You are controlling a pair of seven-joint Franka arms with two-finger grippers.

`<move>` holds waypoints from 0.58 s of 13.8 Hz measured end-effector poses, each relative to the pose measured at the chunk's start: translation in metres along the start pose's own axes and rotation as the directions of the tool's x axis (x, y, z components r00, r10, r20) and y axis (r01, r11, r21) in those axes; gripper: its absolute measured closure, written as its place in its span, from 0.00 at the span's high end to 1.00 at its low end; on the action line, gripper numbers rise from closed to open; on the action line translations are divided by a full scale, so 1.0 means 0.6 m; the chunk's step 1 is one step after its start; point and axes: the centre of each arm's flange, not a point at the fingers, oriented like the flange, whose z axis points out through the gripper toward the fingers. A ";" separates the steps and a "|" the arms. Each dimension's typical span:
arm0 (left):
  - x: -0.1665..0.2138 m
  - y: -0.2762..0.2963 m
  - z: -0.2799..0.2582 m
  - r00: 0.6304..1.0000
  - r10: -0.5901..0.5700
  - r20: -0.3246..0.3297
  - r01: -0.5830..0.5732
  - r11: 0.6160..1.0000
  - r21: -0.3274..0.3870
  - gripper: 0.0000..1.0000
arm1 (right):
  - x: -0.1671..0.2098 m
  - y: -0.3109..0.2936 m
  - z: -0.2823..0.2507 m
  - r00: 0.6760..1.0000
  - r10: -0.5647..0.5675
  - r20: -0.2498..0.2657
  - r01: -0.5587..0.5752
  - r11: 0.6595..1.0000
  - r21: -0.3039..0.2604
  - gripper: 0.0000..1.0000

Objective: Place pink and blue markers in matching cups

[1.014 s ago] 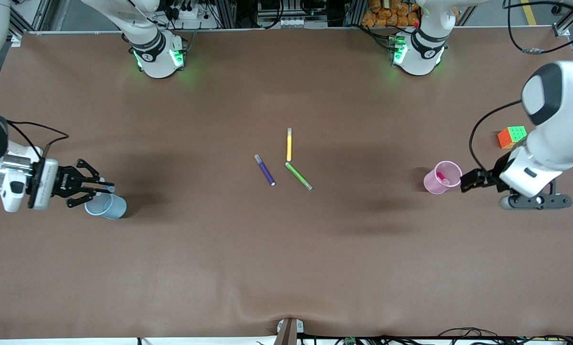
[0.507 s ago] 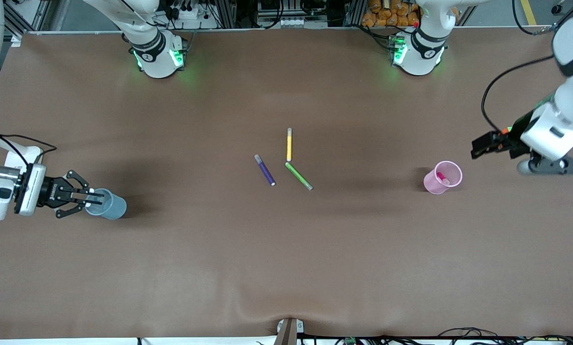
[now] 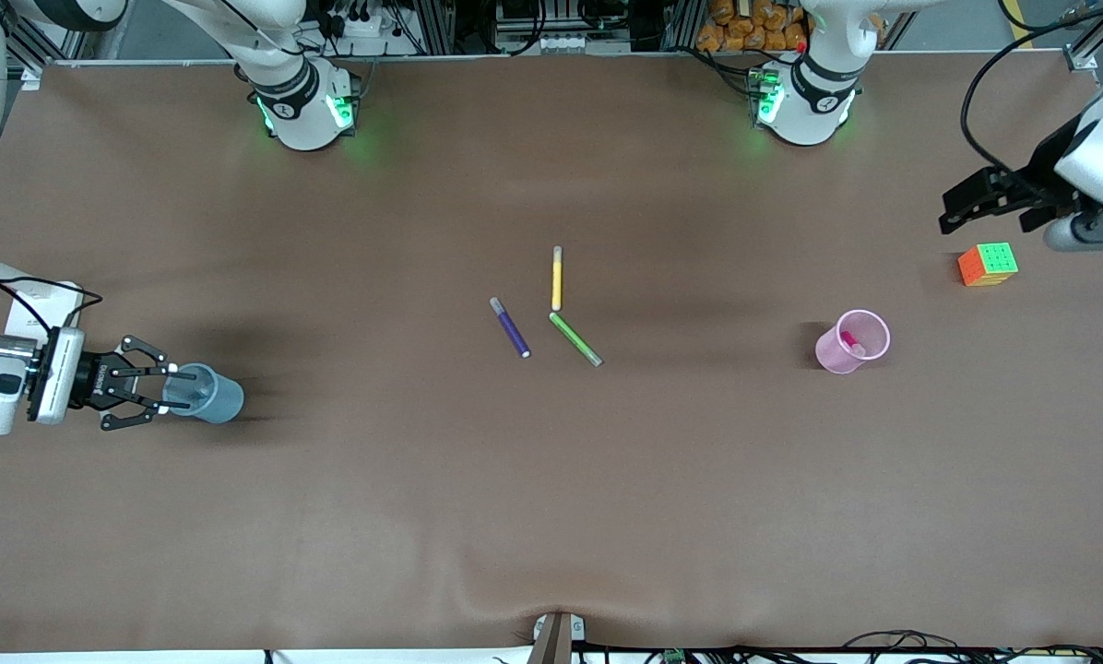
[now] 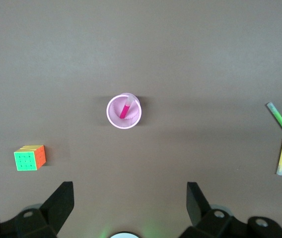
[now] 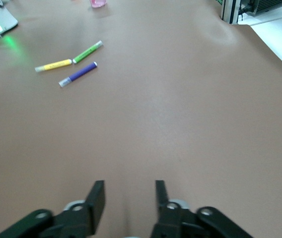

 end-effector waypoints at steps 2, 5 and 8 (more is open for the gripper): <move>0.002 -0.027 -0.011 0.999 0.044 -0.013 -0.044 0.999 -0.003 1.00 | 0.015 0.001 -0.011 0.998 0.053 0.016 -0.053 0.999 0.001 0.78; 0.003 -0.084 -0.014 0.999 0.052 -0.015 -0.052 0.999 -0.008 1.00 | 0.062 -0.009 -0.053 0.976 0.170 0.133 -0.168 0.986 -0.025 1.00; -0.002 -0.091 -0.013 0.999 0.051 0.008 -0.051 0.999 -0.010 1.00 | 0.138 -0.027 -0.101 0.907 0.321 0.272 -0.299 0.947 -0.119 1.00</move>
